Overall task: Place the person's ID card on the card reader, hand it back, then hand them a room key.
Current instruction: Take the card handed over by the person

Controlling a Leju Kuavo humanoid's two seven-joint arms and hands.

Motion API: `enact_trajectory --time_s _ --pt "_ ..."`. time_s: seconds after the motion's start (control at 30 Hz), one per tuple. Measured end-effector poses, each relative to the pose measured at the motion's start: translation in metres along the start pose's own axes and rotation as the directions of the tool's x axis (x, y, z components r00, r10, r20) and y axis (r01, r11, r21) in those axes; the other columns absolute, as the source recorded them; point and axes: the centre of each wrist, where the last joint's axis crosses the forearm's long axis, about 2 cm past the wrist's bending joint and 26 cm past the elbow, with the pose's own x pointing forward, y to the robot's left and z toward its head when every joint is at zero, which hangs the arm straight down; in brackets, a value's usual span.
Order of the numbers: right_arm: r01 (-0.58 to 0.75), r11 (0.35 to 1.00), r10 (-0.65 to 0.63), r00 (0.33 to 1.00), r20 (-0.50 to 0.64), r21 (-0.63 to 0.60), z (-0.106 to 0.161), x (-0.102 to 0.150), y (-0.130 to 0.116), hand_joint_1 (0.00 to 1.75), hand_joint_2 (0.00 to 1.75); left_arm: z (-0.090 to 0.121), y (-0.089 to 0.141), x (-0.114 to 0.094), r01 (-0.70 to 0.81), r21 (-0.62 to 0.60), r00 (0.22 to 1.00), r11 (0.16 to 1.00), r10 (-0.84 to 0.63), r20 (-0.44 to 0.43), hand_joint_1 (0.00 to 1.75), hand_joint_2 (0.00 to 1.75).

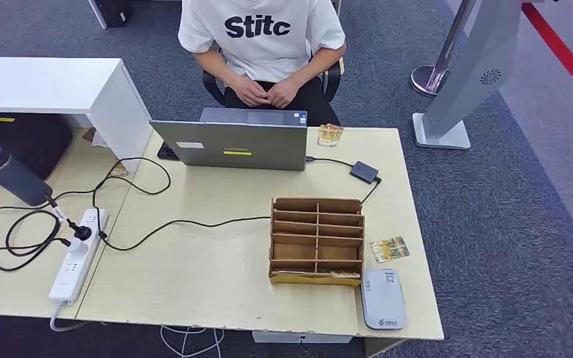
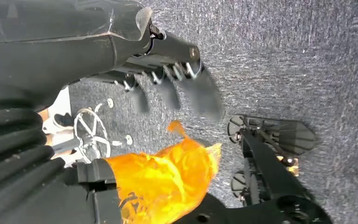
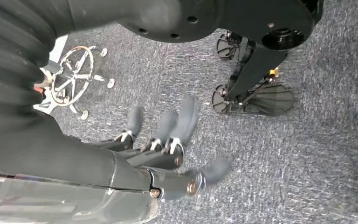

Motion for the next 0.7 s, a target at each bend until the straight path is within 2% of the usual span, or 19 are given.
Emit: enact_trajectory --time_s 0.4,0.63,0.7 --pt "-0.044 0.999 0.044 0.999 0.009 -0.025 -0.005 0.02 -0.02 0.0 1.75 -0.006 0.014 0.027 -0.083 0.088 0.995 0.993 0.087 -0.038 0.0 1.75" --pt "-0.004 0.992 0.0 0.999 -0.032 -0.126 -0.006 0.028 -0.027 0.0 1.75 -0.007 0.019 0.035 -0.088 0.163 0.991 0.983 0.103 -0.084 0.0 1.75" --pt "0.013 0.991 -0.018 0.999 -0.036 -0.132 -0.006 0.029 -0.029 0.0 0.87 -0.007 0.02 0.035 -0.079 0.167 0.993 0.983 0.093 -0.077 0.0 1.75"
